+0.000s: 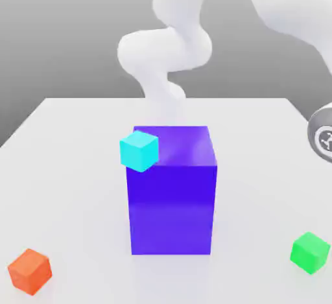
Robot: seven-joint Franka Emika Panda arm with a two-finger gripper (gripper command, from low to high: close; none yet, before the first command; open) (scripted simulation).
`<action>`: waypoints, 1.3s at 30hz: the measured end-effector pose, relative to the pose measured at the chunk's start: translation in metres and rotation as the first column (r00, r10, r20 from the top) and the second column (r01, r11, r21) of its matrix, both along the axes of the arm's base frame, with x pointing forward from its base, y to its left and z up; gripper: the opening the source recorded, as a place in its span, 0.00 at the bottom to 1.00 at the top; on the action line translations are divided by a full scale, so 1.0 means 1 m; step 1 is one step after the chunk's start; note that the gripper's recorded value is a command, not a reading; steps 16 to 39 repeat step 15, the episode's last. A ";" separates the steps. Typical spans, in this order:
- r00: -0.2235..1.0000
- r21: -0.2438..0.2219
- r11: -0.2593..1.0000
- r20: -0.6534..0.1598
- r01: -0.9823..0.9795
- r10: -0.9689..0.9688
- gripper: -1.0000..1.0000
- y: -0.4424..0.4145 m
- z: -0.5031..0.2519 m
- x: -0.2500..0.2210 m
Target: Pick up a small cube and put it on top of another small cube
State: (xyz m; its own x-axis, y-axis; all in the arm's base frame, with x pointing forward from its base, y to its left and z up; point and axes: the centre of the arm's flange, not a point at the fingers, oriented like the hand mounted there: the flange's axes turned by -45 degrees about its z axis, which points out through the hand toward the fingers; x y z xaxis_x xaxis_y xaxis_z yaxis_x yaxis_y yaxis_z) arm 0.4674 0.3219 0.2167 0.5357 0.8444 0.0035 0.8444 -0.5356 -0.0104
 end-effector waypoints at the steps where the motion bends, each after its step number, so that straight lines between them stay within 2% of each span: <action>1: 1.000 0.001 1.000 0.000 -0.029 0.029 0.00 -0.004 0.005 -0.009; 7: 0.980 -0.006 0.980 0.005 -0.197 0.197 0.00 -0.029 0.023 -0.064; 11: 0.976 -0.008 0.976 0.006 -0.218 0.218 0.00 -0.032 -0.021 -0.070; 12: 0.976 -0.008 0.976 0.006 -0.219 0.219 1.00 -0.033 -0.032 -0.070; 39: 0.976 -0.008 0.976 0.006 -0.219 0.219 1.00 -0.033 -0.032 -0.070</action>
